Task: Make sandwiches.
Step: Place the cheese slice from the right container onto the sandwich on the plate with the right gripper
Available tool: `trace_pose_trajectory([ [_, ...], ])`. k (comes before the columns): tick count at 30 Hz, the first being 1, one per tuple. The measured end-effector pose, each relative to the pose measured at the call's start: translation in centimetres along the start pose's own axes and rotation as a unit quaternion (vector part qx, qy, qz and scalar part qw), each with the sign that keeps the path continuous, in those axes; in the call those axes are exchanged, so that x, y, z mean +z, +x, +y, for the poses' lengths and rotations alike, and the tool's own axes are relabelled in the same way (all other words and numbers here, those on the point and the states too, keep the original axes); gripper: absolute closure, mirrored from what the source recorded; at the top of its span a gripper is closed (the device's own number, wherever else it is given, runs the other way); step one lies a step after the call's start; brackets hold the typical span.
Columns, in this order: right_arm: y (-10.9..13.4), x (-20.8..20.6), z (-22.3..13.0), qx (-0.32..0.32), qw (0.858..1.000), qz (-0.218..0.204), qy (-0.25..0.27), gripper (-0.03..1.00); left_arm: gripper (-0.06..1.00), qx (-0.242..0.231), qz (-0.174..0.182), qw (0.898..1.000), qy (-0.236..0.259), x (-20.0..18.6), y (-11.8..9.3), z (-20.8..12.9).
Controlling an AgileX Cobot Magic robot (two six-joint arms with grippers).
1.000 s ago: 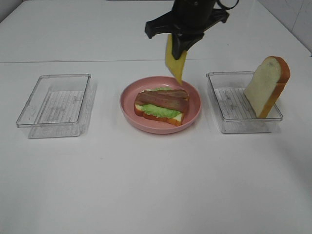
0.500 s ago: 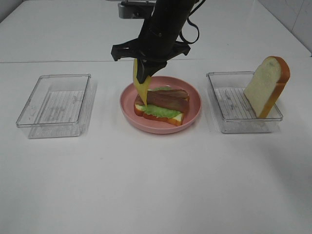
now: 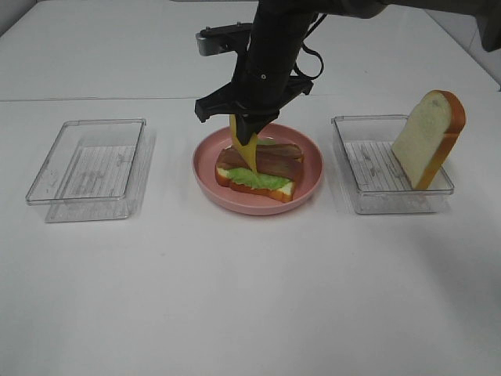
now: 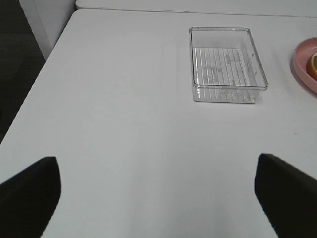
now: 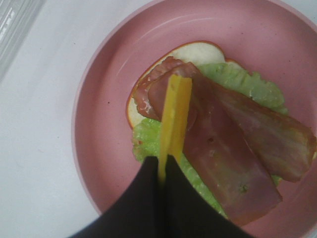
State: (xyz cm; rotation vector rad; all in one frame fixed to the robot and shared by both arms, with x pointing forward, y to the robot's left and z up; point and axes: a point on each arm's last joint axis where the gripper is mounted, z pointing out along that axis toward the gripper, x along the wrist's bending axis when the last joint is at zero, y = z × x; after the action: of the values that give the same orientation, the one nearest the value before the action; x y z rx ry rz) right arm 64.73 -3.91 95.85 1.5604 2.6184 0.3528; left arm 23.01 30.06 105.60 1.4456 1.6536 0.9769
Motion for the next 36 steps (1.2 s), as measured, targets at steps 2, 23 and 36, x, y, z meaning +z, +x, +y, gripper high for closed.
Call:
trace_pose_trajectory([
  [2, -0.1, 0.3, 0.0, 0.000, 1.000, -0.003, 0.003, 0.94, -0.04, 0.000, 0.000, 1.000, 0.000, 0.0, 0.0, 0.0],
  [23, -1.7, 2.6, -0.2, -0.003, 0.996, -0.087, 0.015, 0.88, -0.04, 0.000, 0.000, 1.000, 0.000, 0.0, 0.0, 0.0],
  [36, -2.5, 2.9, 0.0, -0.029, 0.991, -0.130, 0.008, 0.18, -0.04, 0.000, 0.000, 1.000, 0.000, 0.0, 0.0, 0.0],
])
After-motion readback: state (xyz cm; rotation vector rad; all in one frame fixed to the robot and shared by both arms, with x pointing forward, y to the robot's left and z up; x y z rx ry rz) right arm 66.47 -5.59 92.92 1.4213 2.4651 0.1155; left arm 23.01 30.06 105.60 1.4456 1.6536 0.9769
